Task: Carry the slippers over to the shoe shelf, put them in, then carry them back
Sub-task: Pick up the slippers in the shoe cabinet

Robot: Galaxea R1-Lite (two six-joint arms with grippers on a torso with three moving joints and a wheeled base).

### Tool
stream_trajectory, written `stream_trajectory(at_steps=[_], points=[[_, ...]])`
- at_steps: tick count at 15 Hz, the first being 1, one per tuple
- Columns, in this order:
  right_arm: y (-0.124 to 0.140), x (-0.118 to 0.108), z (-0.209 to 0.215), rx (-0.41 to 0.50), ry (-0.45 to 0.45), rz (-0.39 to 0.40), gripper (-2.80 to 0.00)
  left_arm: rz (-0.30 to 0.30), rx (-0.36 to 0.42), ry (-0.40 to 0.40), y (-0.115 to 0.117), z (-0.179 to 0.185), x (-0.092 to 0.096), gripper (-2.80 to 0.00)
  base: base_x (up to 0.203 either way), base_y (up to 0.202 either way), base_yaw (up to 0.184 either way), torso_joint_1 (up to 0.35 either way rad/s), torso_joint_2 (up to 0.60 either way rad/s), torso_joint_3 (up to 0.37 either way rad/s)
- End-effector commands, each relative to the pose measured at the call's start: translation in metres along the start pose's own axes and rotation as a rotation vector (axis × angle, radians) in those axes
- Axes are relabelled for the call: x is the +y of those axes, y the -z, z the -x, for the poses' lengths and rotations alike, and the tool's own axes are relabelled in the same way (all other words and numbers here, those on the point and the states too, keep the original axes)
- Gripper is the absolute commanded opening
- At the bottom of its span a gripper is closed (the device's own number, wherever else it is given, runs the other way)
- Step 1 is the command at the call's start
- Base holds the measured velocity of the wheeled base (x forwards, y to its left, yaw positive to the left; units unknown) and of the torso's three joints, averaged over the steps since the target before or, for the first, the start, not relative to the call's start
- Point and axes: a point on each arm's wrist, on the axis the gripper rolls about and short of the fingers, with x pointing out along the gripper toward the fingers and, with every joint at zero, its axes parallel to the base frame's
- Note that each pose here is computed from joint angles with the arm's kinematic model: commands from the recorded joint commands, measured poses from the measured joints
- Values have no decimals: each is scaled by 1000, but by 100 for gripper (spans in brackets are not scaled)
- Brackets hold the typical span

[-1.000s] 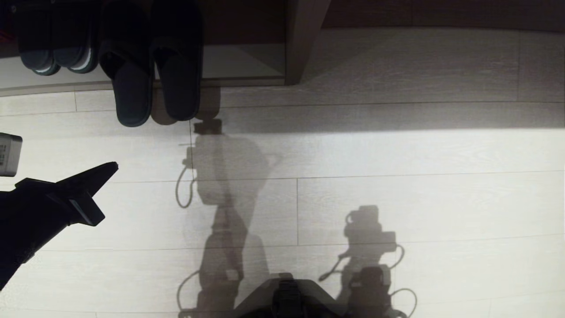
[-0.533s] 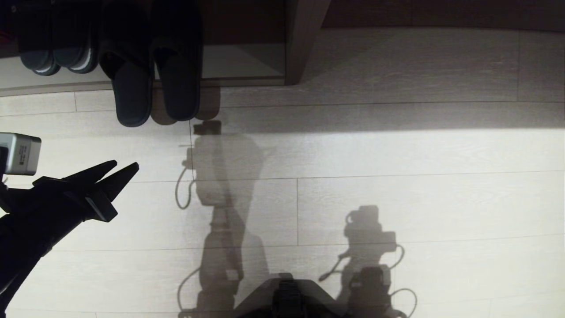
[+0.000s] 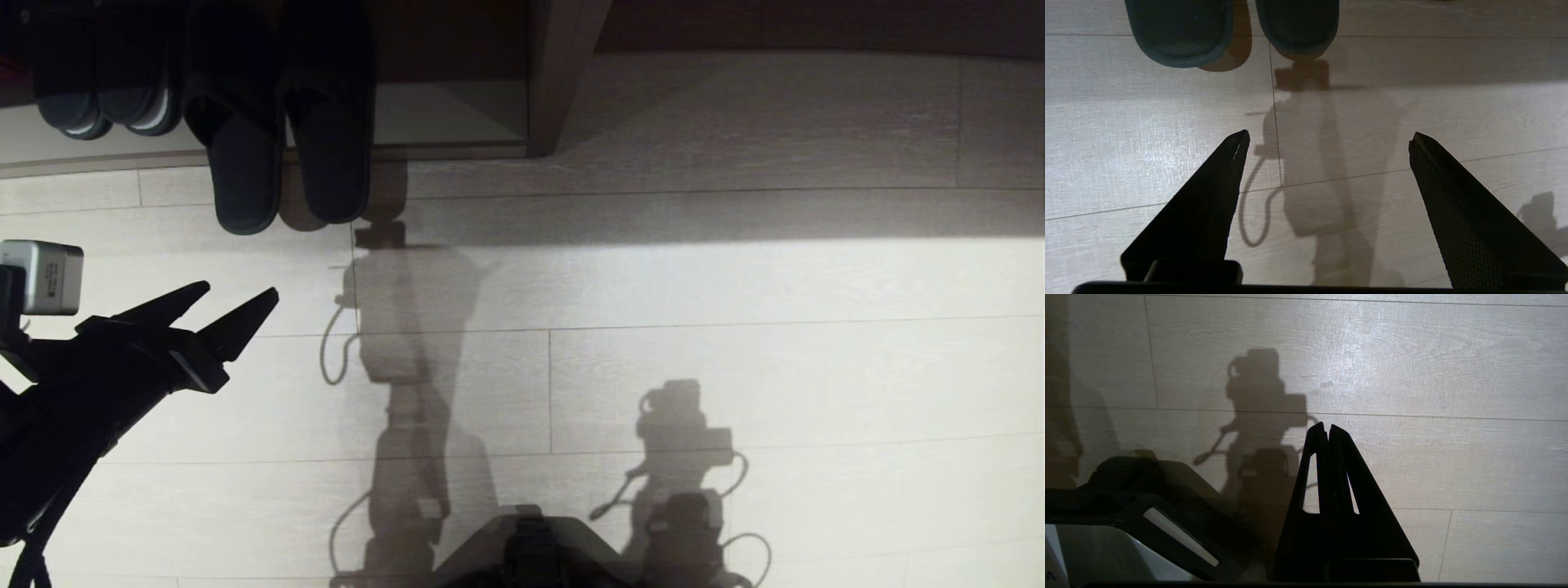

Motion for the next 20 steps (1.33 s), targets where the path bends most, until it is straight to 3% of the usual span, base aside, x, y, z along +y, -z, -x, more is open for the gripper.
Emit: stream_trajectory(at_steps=[1,4,5,12,20], points=[[0,0,0,0,-2,0,-280,24,5,27,8,-11,-2,0,0,0,0,0,0,0],[0,0,0,0,-1,0,-280,43,-40,41,9,-22,-2,0,0,0,0,0,0,0],[0,0,0,0,0,0,-280,50,-14,38,18,-28,0,0,0,0,0,0,0,0],[0,0,0,0,0,0,-280,47,-42,58,25,-66,5,0,0,0,0,0,0,0],[0,0,0,0,0,0,-280,37,-187,48,24,-143,30,0,0,0,0,0,0,0]])
